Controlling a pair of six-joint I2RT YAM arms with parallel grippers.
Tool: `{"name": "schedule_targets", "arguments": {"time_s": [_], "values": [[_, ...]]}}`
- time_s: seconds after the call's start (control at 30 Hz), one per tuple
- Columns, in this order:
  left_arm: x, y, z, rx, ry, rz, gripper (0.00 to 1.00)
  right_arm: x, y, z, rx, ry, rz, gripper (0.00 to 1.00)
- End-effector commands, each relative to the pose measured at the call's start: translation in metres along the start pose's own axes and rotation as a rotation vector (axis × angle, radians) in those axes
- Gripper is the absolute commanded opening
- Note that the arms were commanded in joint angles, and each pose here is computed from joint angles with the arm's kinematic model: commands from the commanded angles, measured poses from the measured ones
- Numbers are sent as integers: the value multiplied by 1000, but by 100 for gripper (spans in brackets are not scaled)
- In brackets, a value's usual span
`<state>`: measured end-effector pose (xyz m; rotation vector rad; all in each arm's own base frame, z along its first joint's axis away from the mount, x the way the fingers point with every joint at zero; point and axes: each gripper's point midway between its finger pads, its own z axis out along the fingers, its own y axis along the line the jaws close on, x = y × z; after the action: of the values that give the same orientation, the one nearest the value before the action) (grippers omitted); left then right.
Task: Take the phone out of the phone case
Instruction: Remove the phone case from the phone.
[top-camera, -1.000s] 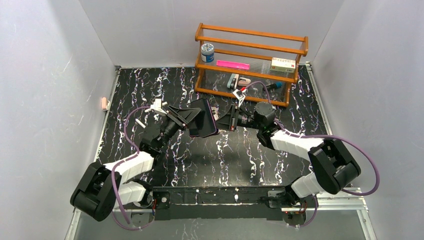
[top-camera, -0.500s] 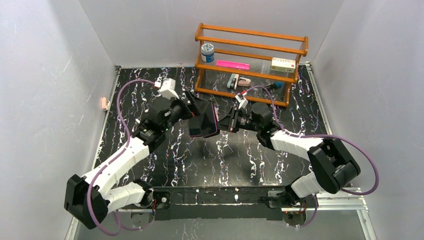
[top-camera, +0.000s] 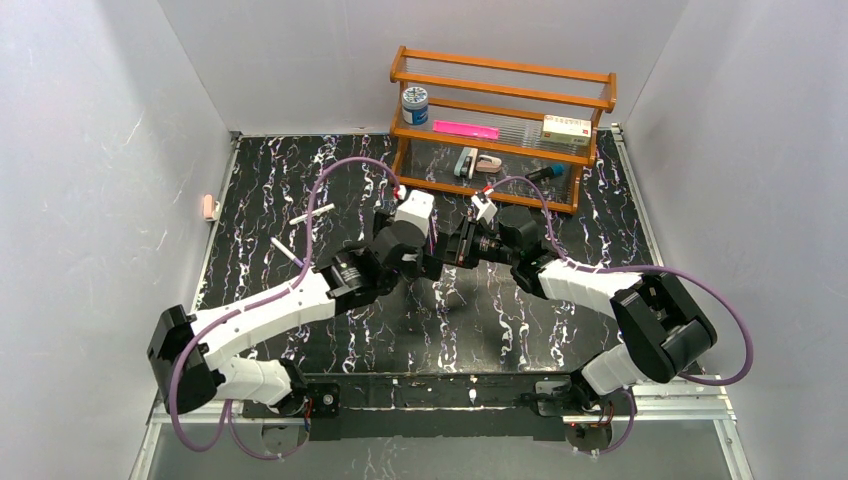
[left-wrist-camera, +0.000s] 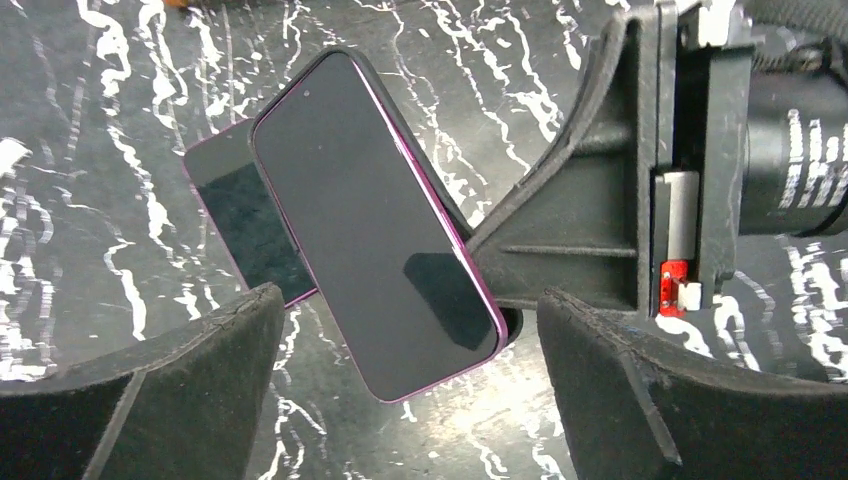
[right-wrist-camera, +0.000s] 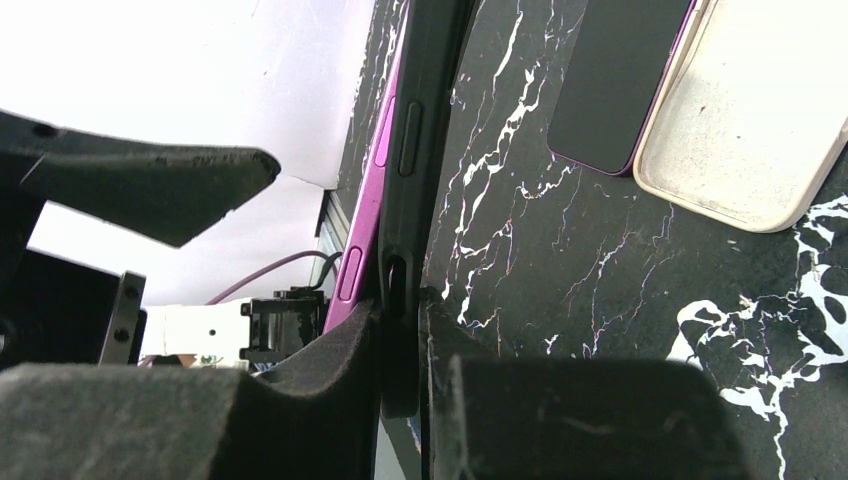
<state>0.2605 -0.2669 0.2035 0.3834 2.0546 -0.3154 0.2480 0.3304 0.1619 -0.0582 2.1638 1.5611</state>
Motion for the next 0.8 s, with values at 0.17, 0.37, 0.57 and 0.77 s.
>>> {"name": "schedule_targets", "arguments": {"time_s": [0.17,0.37,0.57,0.77], "values": [[-4,1,-10,-183,-17,239,77,-23,37,4,-91,-54,-36,1],[4,-3,-4,-216,3,305,61,-24,36,4,-86,-54,-26,1],[12,-1,0,-261,24,365,53,-23,38,4,-91,-52,-20,1],[21,0,9,-299,51,417,47,-25,47,1,-113,-56,-16,1]]}}
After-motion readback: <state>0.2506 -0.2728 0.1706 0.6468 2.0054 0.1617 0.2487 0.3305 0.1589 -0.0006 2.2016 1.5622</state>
